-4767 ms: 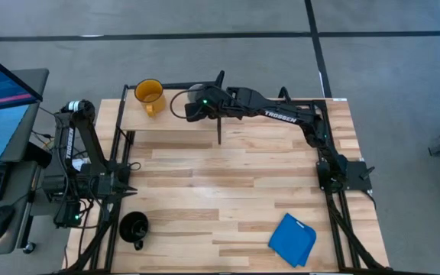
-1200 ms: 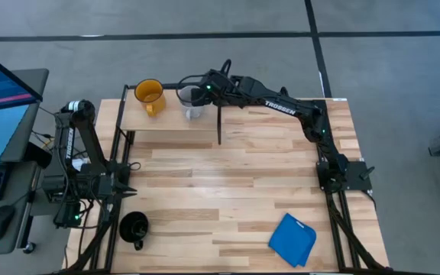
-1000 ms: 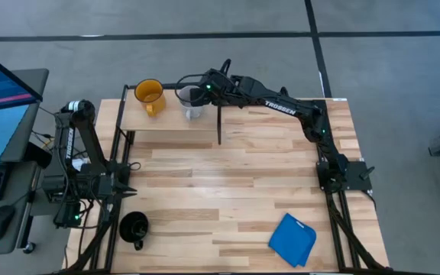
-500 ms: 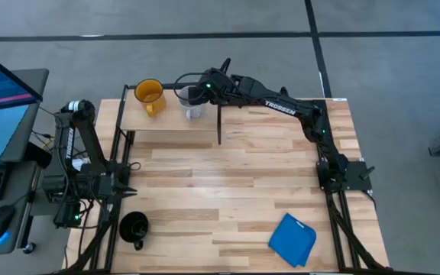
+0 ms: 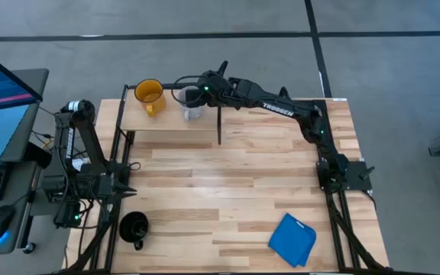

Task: Stack small to large cups/mugs on shelf
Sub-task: Put the gray mug on the shelf

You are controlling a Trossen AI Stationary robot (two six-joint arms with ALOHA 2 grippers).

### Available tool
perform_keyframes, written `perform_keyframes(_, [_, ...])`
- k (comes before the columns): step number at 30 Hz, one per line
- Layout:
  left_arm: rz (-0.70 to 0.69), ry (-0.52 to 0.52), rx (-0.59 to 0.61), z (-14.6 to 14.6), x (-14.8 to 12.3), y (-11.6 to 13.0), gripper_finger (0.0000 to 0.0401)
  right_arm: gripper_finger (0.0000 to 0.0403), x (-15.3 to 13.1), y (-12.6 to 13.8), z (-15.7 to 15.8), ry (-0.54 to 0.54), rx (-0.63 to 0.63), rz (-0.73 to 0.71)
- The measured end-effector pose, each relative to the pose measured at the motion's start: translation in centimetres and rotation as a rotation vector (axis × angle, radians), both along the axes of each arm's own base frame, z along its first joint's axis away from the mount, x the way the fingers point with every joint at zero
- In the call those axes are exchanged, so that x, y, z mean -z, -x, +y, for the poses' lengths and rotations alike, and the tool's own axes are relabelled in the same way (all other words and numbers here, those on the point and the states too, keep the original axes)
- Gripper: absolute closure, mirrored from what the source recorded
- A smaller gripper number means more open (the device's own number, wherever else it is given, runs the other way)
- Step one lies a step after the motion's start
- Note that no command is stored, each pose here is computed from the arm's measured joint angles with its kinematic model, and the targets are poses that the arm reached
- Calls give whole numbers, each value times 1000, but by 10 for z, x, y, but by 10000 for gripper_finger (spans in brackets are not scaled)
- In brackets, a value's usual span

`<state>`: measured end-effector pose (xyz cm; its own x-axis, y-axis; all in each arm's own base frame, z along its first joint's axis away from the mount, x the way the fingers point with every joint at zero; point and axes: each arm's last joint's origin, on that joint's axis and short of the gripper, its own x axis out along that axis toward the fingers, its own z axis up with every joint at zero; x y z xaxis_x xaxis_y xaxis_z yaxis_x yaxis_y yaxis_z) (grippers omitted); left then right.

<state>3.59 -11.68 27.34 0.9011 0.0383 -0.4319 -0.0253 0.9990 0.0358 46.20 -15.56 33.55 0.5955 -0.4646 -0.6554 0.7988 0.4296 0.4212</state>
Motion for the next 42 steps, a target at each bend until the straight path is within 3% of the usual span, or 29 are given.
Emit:
perform_keyframes(24, [0, 3, 5, -1, 0, 0, 369, 234, -2, -17, 0, 103, -89, -110])
perform_keyframes(29, [0, 3, 5, -1, 0, 0, 369, 234, -20, -12, 2, 186, -64, -122])
perform_keyframes(33, [0, 3, 5, -1, 0, 0, 369, 234, -40, 8, 5, 207, -14, -75])
perform_keyframes(38, [-3, -5, 8, -1, 0, 0, 369, 234, -40, 35, 12, 188, 56, 148])
perform_keyframes(42, [-54, -16, 6, -1, -1, -1, 369, 234, -49, 55, 26, 154, 51, 240])
